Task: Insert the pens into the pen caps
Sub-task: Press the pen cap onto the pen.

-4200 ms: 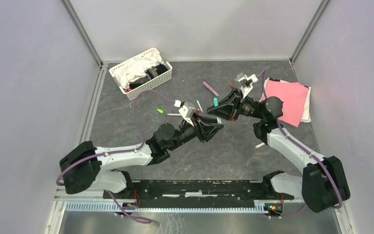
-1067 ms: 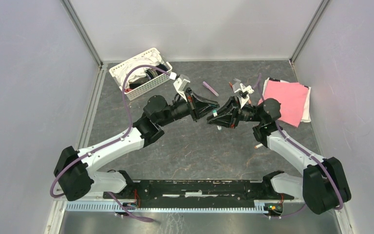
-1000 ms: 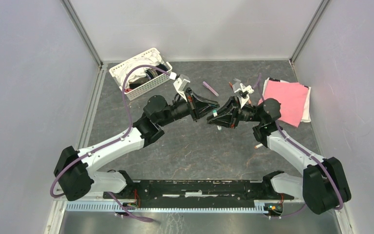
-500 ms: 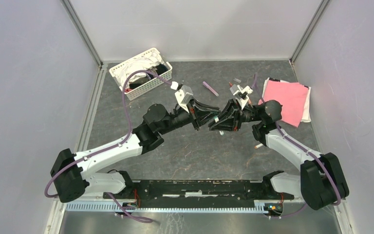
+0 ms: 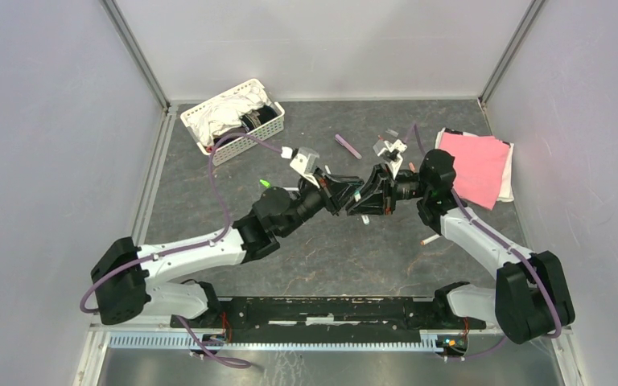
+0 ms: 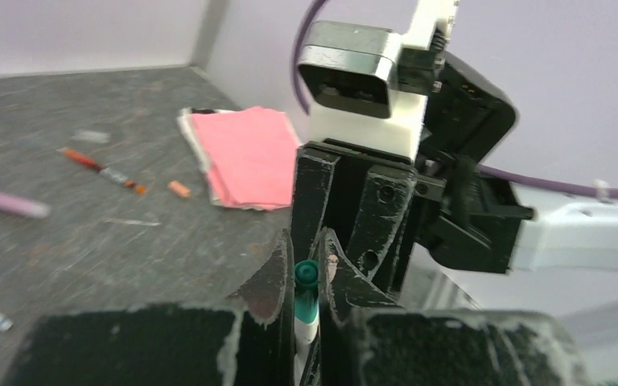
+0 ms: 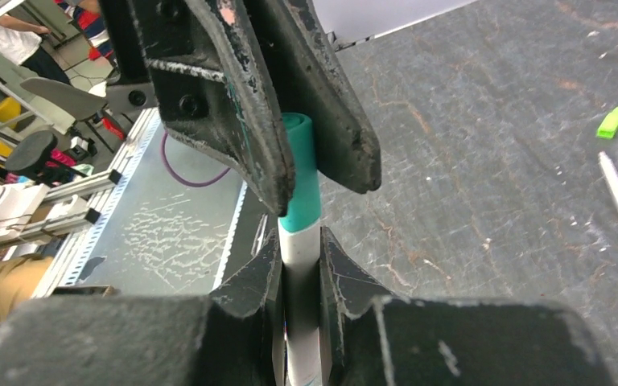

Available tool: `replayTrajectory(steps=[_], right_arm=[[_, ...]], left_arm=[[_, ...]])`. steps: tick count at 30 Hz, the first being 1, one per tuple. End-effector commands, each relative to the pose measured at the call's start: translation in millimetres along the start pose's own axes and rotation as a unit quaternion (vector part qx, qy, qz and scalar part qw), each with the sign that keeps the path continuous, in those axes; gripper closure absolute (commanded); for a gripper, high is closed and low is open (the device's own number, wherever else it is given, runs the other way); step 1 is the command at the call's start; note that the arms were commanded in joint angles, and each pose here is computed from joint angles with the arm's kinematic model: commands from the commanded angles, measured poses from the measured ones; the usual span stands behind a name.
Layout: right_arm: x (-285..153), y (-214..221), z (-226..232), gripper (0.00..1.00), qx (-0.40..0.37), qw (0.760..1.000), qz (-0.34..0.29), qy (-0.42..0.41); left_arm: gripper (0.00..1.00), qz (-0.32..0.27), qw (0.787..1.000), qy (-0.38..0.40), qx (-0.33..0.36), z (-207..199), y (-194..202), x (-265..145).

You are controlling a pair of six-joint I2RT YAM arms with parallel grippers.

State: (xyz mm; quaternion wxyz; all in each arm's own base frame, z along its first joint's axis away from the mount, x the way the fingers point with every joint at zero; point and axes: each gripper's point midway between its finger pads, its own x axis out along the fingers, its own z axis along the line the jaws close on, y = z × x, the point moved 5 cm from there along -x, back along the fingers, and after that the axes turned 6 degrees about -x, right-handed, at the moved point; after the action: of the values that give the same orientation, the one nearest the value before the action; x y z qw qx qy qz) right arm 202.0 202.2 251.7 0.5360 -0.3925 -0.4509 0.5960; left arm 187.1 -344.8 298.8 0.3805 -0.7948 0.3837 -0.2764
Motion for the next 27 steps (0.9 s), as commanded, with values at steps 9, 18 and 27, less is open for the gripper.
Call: replayTrajectory(steps=[9, 18, 27], right_arm=[[4, -81, -15, 1.0, -0.131, 0.98, -0.116, 0.091], [1, -84, -19, 1.0, -0.134, 0.978, -0.117, 0.107], [0, -83, -16, 1.0, -0.142, 0.978, -0.112, 0.104]], left_arm=[[0.98, 0.297, 0.941, 0.153, -0.05, -30, 179, -98], [0.98, 0.338, 0.904, 0.206, -0.159, -39, 196, -105], [0.98, 0.472, 0.876, 0.065, 0.069, 24, 238, -129]])
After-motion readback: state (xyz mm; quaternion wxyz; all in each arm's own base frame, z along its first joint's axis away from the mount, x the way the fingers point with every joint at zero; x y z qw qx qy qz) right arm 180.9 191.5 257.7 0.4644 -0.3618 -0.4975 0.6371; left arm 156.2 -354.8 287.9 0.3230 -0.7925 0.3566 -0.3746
